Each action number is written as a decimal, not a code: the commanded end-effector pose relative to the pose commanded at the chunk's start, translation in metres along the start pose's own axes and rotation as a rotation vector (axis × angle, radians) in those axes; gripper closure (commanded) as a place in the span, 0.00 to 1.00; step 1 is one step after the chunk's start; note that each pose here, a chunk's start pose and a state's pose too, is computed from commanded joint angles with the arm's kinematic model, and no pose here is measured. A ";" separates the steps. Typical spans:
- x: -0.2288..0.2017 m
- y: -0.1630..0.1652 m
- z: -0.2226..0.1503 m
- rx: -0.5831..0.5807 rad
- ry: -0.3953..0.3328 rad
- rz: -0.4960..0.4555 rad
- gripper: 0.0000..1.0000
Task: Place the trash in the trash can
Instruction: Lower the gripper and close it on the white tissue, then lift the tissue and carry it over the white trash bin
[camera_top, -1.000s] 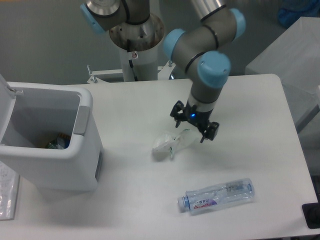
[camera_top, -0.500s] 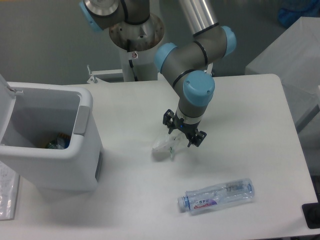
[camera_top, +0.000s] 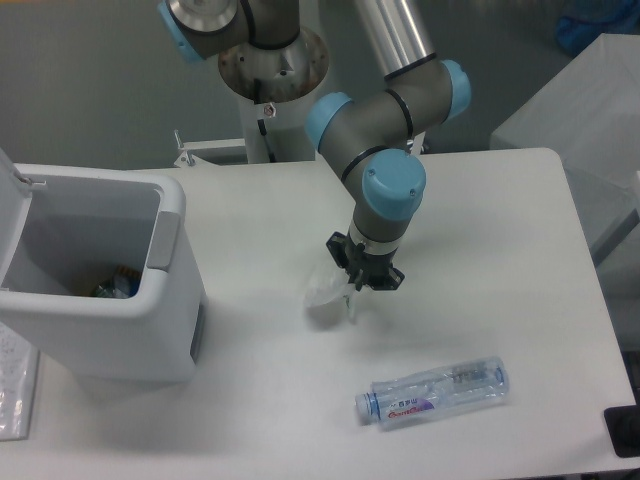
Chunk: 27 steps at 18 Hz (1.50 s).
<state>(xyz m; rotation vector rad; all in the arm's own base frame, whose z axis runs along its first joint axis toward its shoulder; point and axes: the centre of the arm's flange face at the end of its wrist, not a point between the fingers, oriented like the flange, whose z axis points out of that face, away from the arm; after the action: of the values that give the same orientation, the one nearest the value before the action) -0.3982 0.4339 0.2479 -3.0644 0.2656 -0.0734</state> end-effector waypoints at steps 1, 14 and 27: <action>-0.004 0.000 -0.005 0.009 -0.006 -0.004 1.00; 0.006 -0.045 -0.182 0.426 0.106 -0.235 1.00; 0.141 -0.095 -0.314 0.727 0.204 -0.238 1.00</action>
<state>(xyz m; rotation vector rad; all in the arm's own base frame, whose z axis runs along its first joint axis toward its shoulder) -0.2602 0.4841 0.5730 -2.3454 -0.1056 -0.3975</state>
